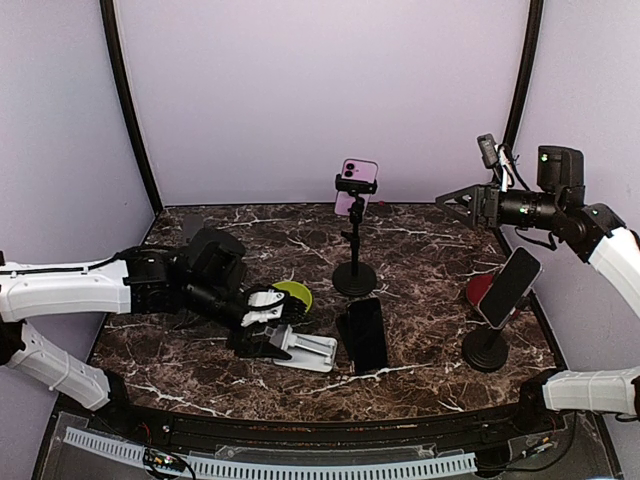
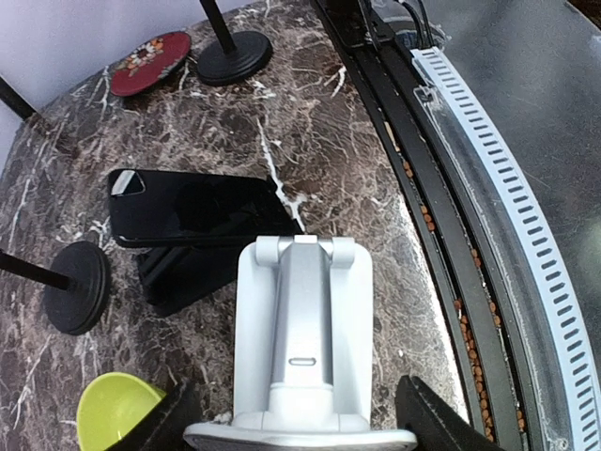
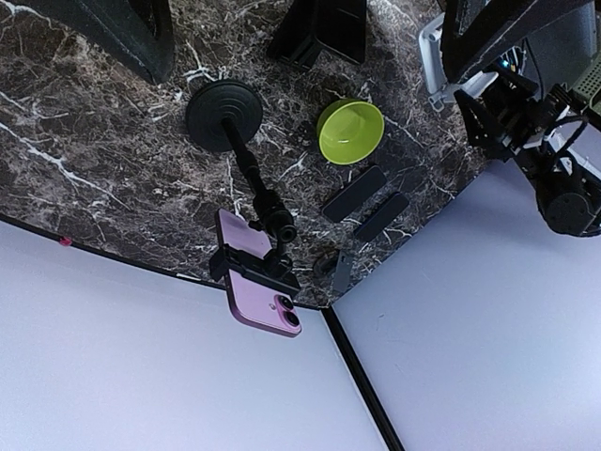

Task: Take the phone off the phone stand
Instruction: Pick up the phone stand from the center of the board, then place the phone stand at the center of the board.

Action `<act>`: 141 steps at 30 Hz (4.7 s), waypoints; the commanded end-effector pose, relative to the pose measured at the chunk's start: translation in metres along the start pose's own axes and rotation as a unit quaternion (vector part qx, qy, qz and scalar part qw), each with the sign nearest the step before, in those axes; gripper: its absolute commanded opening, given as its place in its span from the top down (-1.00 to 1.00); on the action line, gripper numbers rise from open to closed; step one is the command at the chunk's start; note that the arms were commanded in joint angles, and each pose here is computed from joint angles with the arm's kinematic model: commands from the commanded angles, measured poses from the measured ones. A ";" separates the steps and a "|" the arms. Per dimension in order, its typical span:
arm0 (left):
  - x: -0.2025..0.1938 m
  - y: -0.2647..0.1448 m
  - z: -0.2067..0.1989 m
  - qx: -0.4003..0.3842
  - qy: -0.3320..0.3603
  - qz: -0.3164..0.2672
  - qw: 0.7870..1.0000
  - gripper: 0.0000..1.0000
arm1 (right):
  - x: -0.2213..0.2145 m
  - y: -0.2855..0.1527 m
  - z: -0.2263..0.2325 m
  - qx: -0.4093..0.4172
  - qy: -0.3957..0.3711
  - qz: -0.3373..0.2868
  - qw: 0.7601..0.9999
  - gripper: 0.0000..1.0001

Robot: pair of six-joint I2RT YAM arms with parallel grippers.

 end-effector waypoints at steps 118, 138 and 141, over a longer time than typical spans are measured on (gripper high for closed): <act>-0.169 -0.109 0.300 0.519 -0.524 0.004 0.675 -0.98 | 0.002 0.007 -0.003 0.003 -0.003 -0.004 1.000 -0.99; -0.081 -0.125 0.222 0.562 -0.403 -0.007 0.722 -0.98 | 0.012 0.011 0.012 -0.022 0.004 0.009 1.000 -0.99; -0.067 -0.114 0.205 0.550 -0.394 -0.010 0.736 -0.98 | 0.010 0.013 0.015 -0.010 -0.001 0.017 1.000 -0.99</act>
Point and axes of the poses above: each gripper's point midway between its finger pads, its own y axis out along the fingers, its own z axis along the line the jaws close on, x = y × z, the point moved 10 cm from there along -y, back along the fingers, and after that the axes turned 5 degrees about y, right-handed, at the moved point
